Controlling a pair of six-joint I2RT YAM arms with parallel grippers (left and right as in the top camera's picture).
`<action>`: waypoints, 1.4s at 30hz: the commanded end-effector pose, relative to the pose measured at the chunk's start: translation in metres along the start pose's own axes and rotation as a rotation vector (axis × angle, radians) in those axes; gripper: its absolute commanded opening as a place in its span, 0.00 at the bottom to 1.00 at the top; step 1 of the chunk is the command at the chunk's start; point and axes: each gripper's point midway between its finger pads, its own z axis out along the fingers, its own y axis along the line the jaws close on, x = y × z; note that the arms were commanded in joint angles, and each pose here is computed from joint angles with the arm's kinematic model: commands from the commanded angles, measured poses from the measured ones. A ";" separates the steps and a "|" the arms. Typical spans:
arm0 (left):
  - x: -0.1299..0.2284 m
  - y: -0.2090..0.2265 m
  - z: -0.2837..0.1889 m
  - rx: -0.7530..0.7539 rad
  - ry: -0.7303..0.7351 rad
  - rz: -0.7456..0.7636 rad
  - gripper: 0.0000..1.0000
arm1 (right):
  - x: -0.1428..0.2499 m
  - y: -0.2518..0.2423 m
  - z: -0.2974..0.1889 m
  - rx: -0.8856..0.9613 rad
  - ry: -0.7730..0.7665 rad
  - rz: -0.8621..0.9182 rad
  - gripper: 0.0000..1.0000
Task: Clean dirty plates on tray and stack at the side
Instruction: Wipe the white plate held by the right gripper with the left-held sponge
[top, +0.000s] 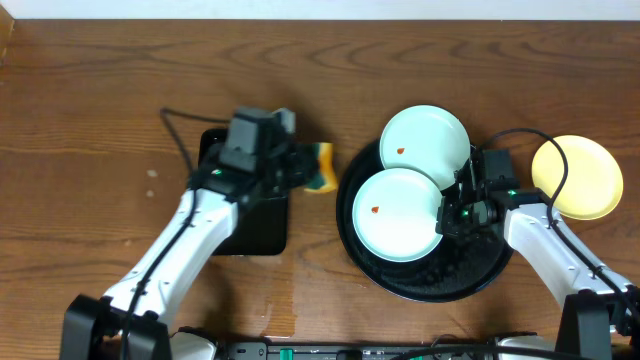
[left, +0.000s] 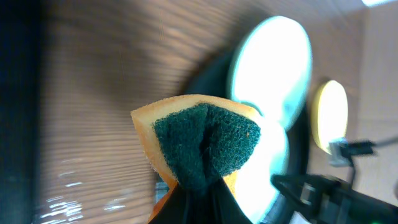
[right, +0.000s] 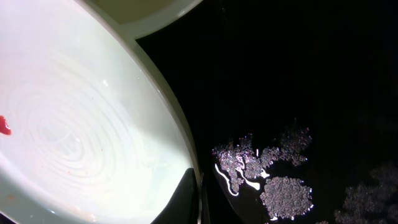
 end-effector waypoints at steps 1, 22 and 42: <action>0.005 -0.035 0.016 0.052 0.046 0.036 0.07 | 0.005 -0.002 0.004 0.014 0.017 0.002 0.01; 0.106 -0.040 0.120 -0.039 0.275 0.195 0.08 | 0.009 -0.003 0.003 0.020 0.033 0.006 0.01; 0.084 -0.010 0.113 -0.230 0.159 0.225 0.07 | 0.010 -0.004 0.003 0.022 0.038 0.007 0.01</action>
